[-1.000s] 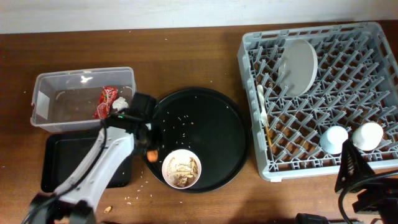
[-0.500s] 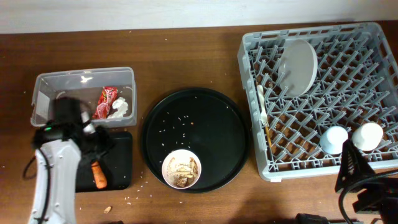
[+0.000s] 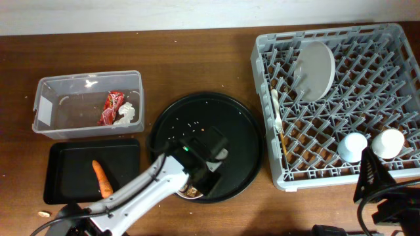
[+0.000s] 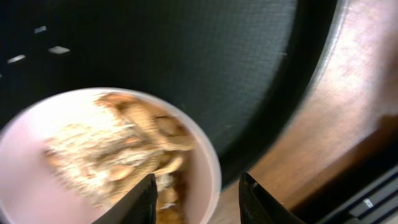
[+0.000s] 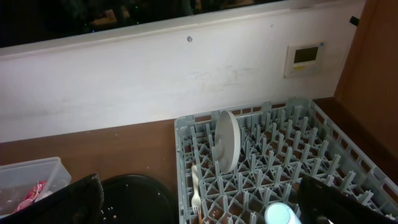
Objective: Sort waste into correct bins and load items into the dishwasher rack
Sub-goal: 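Grasp the carrot with the left gripper and drop it on the black tray, then grasp the peanut-shell bowl with the left gripper and tip shells onto the black tray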
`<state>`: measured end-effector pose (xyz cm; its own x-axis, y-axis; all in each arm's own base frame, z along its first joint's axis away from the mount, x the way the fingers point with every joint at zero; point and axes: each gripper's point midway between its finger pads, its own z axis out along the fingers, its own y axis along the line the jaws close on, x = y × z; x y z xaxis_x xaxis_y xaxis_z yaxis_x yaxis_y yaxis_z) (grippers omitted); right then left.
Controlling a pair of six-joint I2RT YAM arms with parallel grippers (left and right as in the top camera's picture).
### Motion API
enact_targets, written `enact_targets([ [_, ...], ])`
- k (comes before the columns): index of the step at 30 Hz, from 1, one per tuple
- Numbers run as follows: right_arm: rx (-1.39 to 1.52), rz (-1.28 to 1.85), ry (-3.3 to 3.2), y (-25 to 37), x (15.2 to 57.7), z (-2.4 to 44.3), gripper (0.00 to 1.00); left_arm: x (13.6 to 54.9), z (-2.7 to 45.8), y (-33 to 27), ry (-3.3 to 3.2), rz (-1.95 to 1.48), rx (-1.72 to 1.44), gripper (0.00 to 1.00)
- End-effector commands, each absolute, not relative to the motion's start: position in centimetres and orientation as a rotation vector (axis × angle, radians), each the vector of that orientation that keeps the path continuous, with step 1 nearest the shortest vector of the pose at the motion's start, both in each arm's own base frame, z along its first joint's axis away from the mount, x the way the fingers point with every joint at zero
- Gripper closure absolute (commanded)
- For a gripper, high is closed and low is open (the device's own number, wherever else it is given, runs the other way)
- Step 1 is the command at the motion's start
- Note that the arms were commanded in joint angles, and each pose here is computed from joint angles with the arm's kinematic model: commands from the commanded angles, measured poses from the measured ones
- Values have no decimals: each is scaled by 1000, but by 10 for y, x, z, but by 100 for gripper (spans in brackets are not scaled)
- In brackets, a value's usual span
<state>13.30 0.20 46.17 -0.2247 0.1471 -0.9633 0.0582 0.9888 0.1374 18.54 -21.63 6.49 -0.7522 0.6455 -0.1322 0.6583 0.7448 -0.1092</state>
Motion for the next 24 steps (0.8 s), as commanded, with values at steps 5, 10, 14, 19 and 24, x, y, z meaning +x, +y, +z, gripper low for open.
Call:
enact_targets([
  [5, 157, 82, 1794, 1, 134, 463, 1, 161, 28, -231, 2890, -59, 1245, 74],
  [10, 157, 82, 1795, 1, 134, 463, 1, 163, 42, -244, 2898, -125, 1218, 79],
  [14, 157, 82, 1795, 1, 134, 463, 1, 189, 81, -232, 2795, 30, 1106, 66],
  [19, 157, 82, 1795, 1, 134, 463, 1, 178, 32, -192, 2884, 205, 943, 65],
  [24, 157, 82, 1795, 1, 134, 463, 1, 169, 20, -200, 2911, 98, 948, 99],
])
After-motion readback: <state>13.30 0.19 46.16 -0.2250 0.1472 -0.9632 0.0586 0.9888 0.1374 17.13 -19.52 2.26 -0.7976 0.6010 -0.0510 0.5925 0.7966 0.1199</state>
